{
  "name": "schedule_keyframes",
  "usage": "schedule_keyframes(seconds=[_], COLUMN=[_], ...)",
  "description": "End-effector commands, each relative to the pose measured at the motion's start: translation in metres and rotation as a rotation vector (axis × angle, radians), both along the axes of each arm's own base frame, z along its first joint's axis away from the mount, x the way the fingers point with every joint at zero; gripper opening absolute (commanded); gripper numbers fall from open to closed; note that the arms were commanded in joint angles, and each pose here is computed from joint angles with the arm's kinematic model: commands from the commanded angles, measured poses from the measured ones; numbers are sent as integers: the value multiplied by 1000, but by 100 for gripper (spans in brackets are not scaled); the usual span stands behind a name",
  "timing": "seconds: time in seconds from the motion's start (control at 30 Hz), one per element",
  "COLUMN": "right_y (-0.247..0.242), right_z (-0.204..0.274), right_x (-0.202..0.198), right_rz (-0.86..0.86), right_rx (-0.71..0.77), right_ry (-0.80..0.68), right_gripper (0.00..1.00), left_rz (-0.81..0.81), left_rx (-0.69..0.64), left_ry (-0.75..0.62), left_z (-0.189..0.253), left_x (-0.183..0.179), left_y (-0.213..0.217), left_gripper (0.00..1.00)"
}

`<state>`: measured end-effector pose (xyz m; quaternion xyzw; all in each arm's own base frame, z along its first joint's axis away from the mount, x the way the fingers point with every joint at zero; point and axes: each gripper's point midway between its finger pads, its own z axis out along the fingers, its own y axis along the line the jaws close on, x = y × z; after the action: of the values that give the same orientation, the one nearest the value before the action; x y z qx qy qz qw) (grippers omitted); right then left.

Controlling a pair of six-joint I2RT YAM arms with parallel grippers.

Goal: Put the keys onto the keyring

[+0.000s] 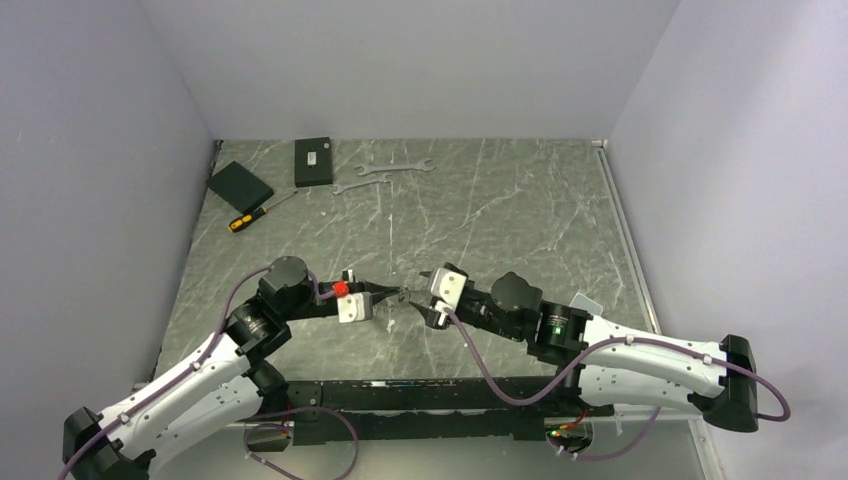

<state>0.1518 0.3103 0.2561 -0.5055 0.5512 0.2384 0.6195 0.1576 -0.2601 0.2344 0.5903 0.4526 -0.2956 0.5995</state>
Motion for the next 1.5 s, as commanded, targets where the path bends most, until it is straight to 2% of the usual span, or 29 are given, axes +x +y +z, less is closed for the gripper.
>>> schedule_keyframes(seconds=[0.0, 0.13, 0.4, 0.67, 0.87, 1.03, 1.27, 1.47], right_y=[6, 6, 13, 24, 29, 30, 27, 26], right_z=[0, -16, -14, -15, -19, -20, -18, -19], right_x=[-18, -16, -17, -25, -27, -27, -27, -31], right_rz=[129, 150, 177, 245, 265, 267, 265, 281], right_rx=[-65, -167, -187, -205, -223, -233, -251, -264], right_ry=[24, 5, -11, 11, 25, 29, 31, 46], right_gripper=[59, 57, 47, 42, 27, 20, 16, 19], left_rz=[-94, -132, -167, -180, -178, -177, -173, -175], left_rx=[-34, 3, 15, 16, 18, 25, 35, 51], left_ry=[-102, -96, -69, -57, -50, -46, -40, -28], left_z=[35, 31, 23, 17, 15, 12, 9, 5], left_x=[-17, -28, -35, -36, -35, -35, -33, -33], left_y=[-1, 3, 3, 1, 1, 1, 1, 0], left_gripper=[0, 0, 0, 0, 0, 0, 0, 0])
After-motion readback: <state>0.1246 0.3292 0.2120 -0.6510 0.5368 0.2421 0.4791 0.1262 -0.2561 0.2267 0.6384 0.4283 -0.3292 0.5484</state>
